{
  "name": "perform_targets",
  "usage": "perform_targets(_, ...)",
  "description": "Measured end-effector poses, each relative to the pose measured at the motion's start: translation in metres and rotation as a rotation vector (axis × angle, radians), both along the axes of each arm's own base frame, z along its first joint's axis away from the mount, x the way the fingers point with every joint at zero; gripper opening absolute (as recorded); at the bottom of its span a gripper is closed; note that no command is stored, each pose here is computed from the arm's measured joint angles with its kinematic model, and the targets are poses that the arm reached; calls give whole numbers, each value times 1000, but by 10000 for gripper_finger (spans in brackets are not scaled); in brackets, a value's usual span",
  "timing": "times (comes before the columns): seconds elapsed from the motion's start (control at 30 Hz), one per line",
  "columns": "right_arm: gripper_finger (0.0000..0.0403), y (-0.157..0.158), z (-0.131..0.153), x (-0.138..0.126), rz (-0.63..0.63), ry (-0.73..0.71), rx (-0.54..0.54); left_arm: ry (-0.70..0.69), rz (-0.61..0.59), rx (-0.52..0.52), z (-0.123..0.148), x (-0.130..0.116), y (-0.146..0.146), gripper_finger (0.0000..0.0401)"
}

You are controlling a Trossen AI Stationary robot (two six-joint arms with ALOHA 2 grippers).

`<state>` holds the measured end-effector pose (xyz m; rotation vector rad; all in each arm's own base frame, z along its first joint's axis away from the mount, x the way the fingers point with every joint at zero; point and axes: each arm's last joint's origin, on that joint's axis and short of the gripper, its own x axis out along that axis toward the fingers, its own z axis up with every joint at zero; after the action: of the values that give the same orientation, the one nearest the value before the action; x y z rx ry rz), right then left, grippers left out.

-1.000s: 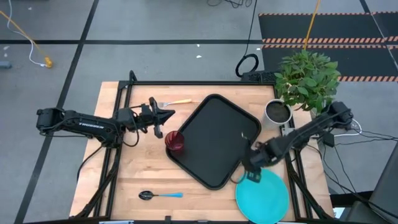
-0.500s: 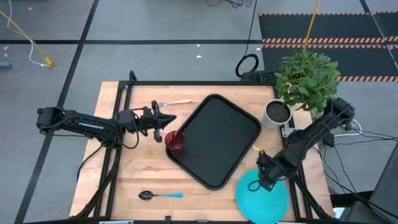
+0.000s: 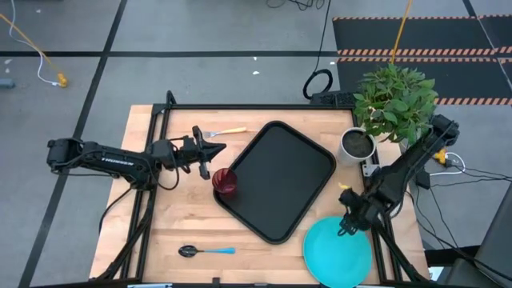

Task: Pick and place plate/cup/fork/spoon on tray
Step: Put the blue plate on the black serving tray

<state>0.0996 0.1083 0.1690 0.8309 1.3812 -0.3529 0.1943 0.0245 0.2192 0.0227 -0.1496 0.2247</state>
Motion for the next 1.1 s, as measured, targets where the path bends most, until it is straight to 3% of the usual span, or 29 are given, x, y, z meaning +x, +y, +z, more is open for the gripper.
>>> perform_targets(0.27,169,-26,-30,-24,-43,-199,249,26,-1,-34,-3,0,1,3)
perform_targets(0.47,169,-28,-55,-27,-60,-235,369,70,-3,-59,-8,1,1,3)
perform_targets(0.9,122,-26,-58,-25,-43,-206,337,79,-3,-65,-9,1,1,3)
perform_targets(1.1,43,-22,-58,-22,-32,-211,339,78,-3,-67,-9,1,1,3)
